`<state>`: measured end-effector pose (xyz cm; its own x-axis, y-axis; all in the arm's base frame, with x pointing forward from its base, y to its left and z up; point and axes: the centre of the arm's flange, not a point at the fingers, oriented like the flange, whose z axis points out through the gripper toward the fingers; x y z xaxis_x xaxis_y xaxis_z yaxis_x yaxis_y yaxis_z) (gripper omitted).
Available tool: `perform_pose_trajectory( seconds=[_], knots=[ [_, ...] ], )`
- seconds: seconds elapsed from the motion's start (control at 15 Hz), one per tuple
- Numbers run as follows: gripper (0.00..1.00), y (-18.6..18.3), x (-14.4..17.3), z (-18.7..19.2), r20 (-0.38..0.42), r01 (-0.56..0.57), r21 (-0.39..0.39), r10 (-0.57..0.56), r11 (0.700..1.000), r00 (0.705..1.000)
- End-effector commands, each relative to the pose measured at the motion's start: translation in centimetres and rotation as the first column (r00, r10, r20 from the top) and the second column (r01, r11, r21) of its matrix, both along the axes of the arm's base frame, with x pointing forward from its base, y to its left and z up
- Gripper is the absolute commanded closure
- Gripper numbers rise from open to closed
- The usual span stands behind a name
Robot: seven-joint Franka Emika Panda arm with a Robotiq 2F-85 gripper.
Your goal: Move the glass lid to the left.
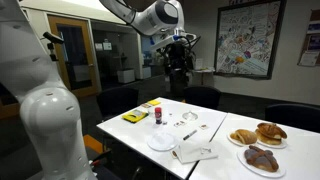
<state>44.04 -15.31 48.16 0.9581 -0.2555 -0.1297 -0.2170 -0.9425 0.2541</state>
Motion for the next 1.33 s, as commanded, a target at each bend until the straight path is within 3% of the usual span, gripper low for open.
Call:
perform_pose_trajectory(
  seconds=[0.0,0.27,0.53,0.87,1.27],
  knots=[
    [0.0,0.0,0.0,0.0,0.0,0.0,0.0,0.0,1.0,1.0],
    [0.0,0.0,0.0,0.0,0.0,0.0,0.0,0.0,1.0,1.0],
    [0.0,-4.0,3.0,-1.8,-0.072,-0.084,0.045,0.087,0.995,0.994],
    [0.0,-7.9,8.3,-4.3,-0.103,-0.251,0.082,0.259,0.964,0.96],
    [0.0,-7.5,16.2,-11.3,-0.158,-0.379,0.16,0.403,0.911,0.902]
  ],
)
